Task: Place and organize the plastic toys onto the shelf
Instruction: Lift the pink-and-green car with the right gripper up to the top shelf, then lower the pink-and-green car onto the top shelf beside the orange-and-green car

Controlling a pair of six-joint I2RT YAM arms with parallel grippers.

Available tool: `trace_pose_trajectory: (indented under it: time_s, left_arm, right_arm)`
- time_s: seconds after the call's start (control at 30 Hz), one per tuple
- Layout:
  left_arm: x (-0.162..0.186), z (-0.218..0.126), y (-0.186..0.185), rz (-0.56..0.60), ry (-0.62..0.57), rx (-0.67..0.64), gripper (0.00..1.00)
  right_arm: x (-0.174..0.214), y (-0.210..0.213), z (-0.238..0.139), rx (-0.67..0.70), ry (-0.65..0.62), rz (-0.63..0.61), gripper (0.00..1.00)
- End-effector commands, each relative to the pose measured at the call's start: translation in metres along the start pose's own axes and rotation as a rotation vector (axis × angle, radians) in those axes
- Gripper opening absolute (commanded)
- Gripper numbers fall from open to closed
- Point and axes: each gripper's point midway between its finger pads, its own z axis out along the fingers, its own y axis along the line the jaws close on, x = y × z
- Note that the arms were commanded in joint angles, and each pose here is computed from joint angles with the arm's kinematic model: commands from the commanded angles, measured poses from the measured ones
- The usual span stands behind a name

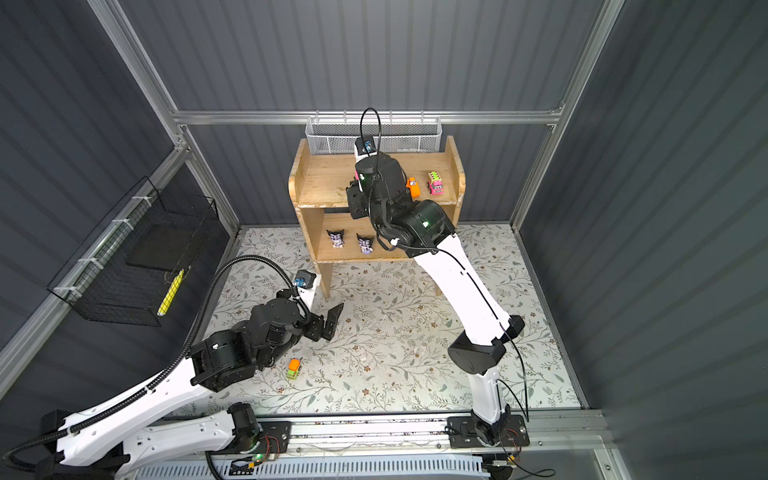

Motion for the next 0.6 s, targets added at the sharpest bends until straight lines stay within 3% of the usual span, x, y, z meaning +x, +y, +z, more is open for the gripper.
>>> trace_pose_trajectory:
  time_s: [0.0,0.57]
  left_arm:
    - [-0.010,-0.007,0.009,0.000,-0.030,-0.025,1.00]
    - [-0.008,-0.009,0.011,0.009,-0.033,-0.032,1.00]
  right_arm:
    - [-0.001,0.002,0.004,-0.022,-0.005,0.026,0.36]
    - [0.015,0.000,0.030,-0.017,0.037,0.051,0.36]
